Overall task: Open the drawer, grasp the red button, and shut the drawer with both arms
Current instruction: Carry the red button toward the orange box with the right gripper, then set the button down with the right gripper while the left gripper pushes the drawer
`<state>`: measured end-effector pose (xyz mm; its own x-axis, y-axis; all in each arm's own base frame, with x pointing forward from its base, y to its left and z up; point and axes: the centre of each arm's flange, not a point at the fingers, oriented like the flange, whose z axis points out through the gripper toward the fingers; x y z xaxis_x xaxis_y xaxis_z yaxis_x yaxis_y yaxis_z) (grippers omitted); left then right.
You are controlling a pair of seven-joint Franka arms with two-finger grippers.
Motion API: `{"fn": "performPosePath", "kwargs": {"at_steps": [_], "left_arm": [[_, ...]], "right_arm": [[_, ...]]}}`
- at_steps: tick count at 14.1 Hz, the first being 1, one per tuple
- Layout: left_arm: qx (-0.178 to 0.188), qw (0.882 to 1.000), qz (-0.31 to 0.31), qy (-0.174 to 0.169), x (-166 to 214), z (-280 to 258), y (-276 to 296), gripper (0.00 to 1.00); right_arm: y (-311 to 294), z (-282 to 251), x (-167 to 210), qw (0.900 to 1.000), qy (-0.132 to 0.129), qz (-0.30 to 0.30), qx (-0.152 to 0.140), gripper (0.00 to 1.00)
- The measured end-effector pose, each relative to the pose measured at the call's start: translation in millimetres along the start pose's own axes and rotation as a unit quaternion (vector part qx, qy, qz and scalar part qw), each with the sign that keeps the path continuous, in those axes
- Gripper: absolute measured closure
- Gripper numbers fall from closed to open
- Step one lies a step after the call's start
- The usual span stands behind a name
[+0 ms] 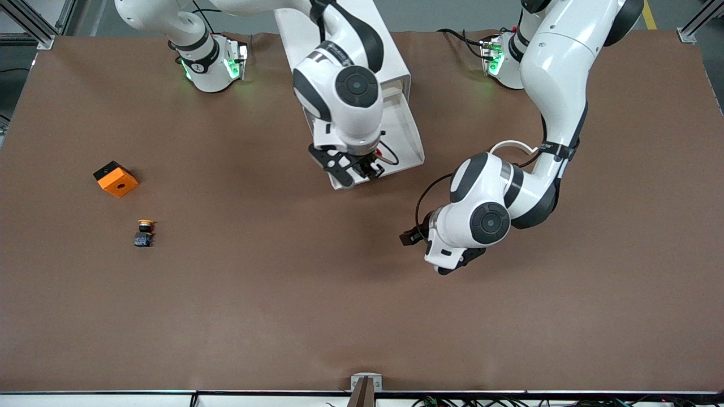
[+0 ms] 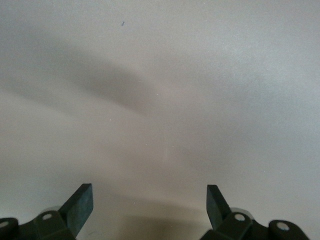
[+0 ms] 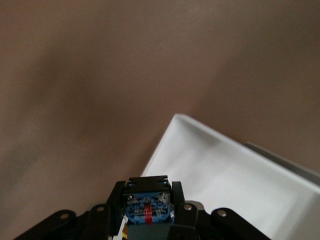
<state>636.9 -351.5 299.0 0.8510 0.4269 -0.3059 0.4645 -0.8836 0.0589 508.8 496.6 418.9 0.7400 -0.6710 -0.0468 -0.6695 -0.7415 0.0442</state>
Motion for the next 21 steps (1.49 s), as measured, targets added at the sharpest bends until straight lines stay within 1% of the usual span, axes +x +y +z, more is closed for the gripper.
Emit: {"fn": "performPosePath", "kwargs": {"at_steps": [1,3,5,9,12,14,16,19,21], "left_arm": [[0.000,1.000,0.002,0.000,-1.7,-0.4,1.1,0.00],[0.002,1.000,0.010,0.001,-10.0,0.8,6.6,0.00],[0.007,1.000,0.022,0.003,-22.7,4.9,14.7,0.00],[0.020,0.999,0.044,-0.002,-51.1,20.6,29.3,0.00],[0.027,0.997,0.065,-0.016,-78.1,28.9,41.1,0.00],[0.036,0.996,0.077,-0.031,-94.8,33.8,45.6,0.00],[0.050,0.994,0.088,-0.049,-111.2,43.7,47.2,0.00],[0.069,0.990,0.100,-0.066,-130.8,59.9,47.6,0.00],[0.082,0.989,0.107,-0.066,-139.1,70.2,46.8,0.00]], "right_arm": [[5.3,-17.4,25.8,1.000,-0.001,-0.023,0.005,0.59],[23.9,-44.5,82.6,0.998,-0.004,-0.065,0.004,0.59],[45.4,-60.0,140.7,0.994,-0.008,-0.108,0.002,0.59],[95.9,-60.4,250.6,0.982,-0.019,-0.187,-0.004,0.59],[147.6,-46.2,322.5,0.972,-0.029,-0.234,-0.002,0.59],[181.2,-30.9,356.5,0.965,-0.024,-0.259,0.008,0.59],[210.4,-6.2,379.7,0.960,-0.011,-0.280,0.020,0.59],[241.6,37.1,400.1,0.950,0.001,-0.311,0.026,0.59],[258.5,66.7,406.9,0.945,0.010,-0.326,0.028,0.59]]}}
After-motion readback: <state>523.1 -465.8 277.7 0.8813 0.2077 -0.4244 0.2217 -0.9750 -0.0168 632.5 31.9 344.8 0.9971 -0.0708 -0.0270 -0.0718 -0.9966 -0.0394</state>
